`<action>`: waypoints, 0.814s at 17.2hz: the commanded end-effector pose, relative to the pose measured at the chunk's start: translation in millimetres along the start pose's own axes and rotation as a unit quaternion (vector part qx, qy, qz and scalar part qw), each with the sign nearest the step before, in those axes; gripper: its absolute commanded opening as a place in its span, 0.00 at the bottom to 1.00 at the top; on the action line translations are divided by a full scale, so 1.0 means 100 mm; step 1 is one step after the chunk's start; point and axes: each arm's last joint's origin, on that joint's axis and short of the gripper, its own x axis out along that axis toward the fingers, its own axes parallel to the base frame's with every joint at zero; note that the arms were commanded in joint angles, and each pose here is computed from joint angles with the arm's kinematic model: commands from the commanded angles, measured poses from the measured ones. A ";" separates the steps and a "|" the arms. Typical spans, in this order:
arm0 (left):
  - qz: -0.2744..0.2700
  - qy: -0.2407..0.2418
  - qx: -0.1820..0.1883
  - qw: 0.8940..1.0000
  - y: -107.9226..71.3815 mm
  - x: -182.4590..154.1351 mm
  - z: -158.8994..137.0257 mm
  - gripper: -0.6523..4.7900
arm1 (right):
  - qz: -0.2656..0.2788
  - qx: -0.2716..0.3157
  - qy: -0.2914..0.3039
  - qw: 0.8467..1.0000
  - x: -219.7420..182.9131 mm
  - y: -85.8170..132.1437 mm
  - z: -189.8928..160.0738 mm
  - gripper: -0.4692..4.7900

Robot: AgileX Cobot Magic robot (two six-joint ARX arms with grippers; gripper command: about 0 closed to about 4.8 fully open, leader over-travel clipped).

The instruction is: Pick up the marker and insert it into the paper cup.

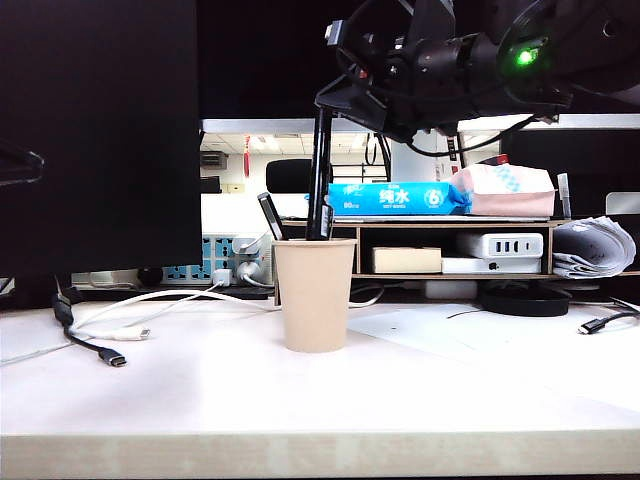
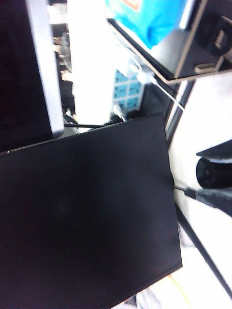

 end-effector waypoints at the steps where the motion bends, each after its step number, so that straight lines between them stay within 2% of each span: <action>1: 0.000 -0.004 0.002 1.000 0.00 0.00 0.01 0.11 | -0.029 -0.024 0.004 0.999 0.00 -0.01 0.00 0.09; 14: 0.000 -0.004 0.002 1.000 0.00 0.00 0.01 0.11 | -0.048 -0.020 0.046 0.998 0.06 -0.08 -0.29 0.09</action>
